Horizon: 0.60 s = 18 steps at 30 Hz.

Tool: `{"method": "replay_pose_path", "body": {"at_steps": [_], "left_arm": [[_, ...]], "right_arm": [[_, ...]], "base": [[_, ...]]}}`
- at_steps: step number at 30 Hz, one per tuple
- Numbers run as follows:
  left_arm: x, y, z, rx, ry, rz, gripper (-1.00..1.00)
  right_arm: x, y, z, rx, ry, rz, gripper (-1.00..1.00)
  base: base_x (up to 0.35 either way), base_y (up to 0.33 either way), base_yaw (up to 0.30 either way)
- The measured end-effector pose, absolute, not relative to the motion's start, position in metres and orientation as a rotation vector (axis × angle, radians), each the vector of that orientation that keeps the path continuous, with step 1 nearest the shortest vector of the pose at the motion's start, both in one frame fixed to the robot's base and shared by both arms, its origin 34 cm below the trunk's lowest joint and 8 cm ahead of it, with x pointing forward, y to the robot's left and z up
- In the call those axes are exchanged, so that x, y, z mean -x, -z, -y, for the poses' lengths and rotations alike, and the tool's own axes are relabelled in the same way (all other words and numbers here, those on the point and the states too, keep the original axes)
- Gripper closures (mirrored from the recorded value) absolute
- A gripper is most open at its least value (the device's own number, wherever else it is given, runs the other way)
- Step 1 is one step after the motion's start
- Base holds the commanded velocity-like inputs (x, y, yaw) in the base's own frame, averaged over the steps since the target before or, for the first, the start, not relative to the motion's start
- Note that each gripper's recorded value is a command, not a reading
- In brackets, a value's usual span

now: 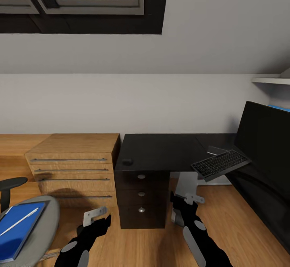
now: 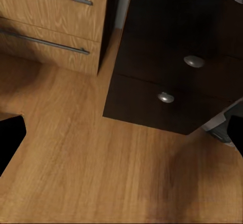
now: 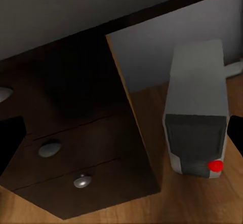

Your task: In the bedroom, organize the workspace by keeping the computer under the desk, ensuring the monitor is on the desk, placing the keyboard on the desk next to the monitor, placing the mouse on the desk next to the keyboard, moving the folder from the swivel chair onto the desk next to the mouse, stacking the notebook on top of the folder with the pen on top of the notebook, and positioning the swivel chair next to the desk.

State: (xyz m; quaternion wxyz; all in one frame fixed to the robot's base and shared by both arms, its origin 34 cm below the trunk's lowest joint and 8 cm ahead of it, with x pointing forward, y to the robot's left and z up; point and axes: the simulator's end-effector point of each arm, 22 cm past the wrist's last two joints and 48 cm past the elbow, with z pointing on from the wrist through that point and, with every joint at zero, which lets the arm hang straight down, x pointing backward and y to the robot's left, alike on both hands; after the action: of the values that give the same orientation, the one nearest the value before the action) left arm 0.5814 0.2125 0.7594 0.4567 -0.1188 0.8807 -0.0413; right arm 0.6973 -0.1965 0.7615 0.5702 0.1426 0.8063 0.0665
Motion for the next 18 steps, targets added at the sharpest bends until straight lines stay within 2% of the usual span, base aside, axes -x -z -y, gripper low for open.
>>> {"method": "replay_pose_path", "body": {"at_steps": [8, 12, 18], "left_arm": [[-0.557, -0.686, -0.216, 0.271, 0.069, -2.306, -1.00], [-0.536, -0.642, -0.222, 0.260, 0.040, -2.393, -1.00], [-0.528, -0.619, -0.225, 0.264, 0.028, -2.414, -1.00]], "right_arm": [[-0.690, -0.744, 0.159, -0.418, -0.193, -1.864, -1.00], [-0.690, -0.733, 0.184, -0.550, -0.113, -1.800, -1.00], [-0.698, -0.729, 0.203, -0.764, -0.165, -1.714, -1.00]], "base": [[0.000, 0.000, 0.000], [0.000, 0.000, 0.000], [0.000, 0.000, 0.000]]}}
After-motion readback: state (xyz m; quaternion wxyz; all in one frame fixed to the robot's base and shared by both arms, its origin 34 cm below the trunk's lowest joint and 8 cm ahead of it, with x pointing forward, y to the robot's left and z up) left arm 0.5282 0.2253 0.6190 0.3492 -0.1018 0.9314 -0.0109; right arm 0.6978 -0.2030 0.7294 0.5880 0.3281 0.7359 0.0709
